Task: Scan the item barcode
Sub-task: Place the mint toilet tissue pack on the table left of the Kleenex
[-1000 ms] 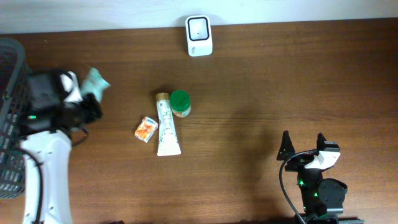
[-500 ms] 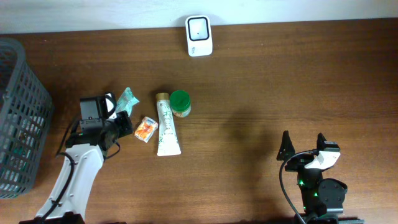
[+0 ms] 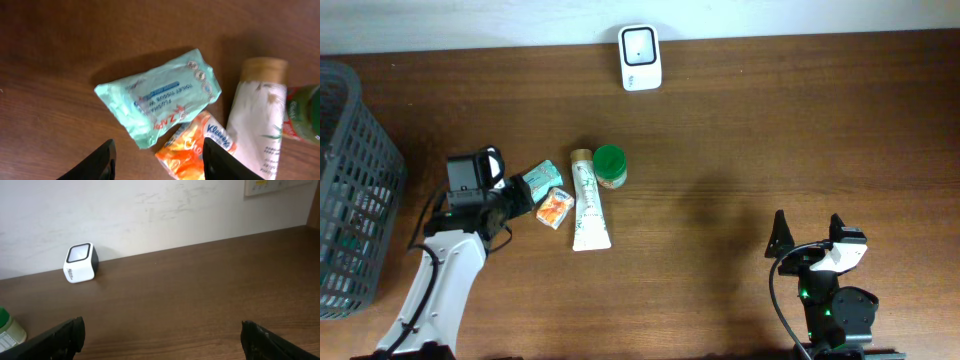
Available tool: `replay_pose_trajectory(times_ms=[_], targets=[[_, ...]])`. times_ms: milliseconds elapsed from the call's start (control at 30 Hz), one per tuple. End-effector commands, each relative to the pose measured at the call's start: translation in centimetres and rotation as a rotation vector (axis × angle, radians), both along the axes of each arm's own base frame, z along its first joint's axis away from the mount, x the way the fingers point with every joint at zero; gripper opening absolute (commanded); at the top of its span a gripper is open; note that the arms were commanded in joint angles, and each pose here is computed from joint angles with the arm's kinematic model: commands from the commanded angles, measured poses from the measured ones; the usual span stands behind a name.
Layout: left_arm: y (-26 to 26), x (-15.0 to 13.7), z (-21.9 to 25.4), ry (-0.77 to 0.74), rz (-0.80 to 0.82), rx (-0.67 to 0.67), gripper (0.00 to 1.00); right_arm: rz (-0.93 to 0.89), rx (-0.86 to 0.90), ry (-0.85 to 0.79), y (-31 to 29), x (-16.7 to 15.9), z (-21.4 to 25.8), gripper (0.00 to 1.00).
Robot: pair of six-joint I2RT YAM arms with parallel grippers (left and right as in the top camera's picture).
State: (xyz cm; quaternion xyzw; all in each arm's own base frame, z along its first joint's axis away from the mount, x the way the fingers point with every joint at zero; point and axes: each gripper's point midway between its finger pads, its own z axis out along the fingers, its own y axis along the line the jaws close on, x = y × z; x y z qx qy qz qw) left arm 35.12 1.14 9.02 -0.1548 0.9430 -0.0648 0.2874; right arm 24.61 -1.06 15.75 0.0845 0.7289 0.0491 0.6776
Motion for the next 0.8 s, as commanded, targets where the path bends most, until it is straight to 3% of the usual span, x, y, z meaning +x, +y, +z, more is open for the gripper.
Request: replay_pose_trajectory(times_ms=[0,200,400,567,767], targets=[[0.3,2.2,6.7,-0.133,-0.058,0.062,0.56,-0.014,0.004,0.004,-0.3,0.0,-0.2,0.98],[1.9,2.7,15.6,-0.191,-0.101,0.146,0.62,-0.014,0.004,0.004,-0.3,0.0,-0.2,0.98],[6.6,1.4,25.5,-0.310,0.008,0.213,0.62,-0.014,0.004,0.004,-0.3,0.0,-0.2,0.98],[9.0,1.7,29.3,-0.424,0.075,0.256,0.63,-0.014,0.004,0.004,-0.3,0.0,-0.2,0.98],[8.2,3.8,33.0,-0.600,0.029,0.244,0.63,-0.014,0.004,0.004,-0.3,0.0,-0.2,0.98]])
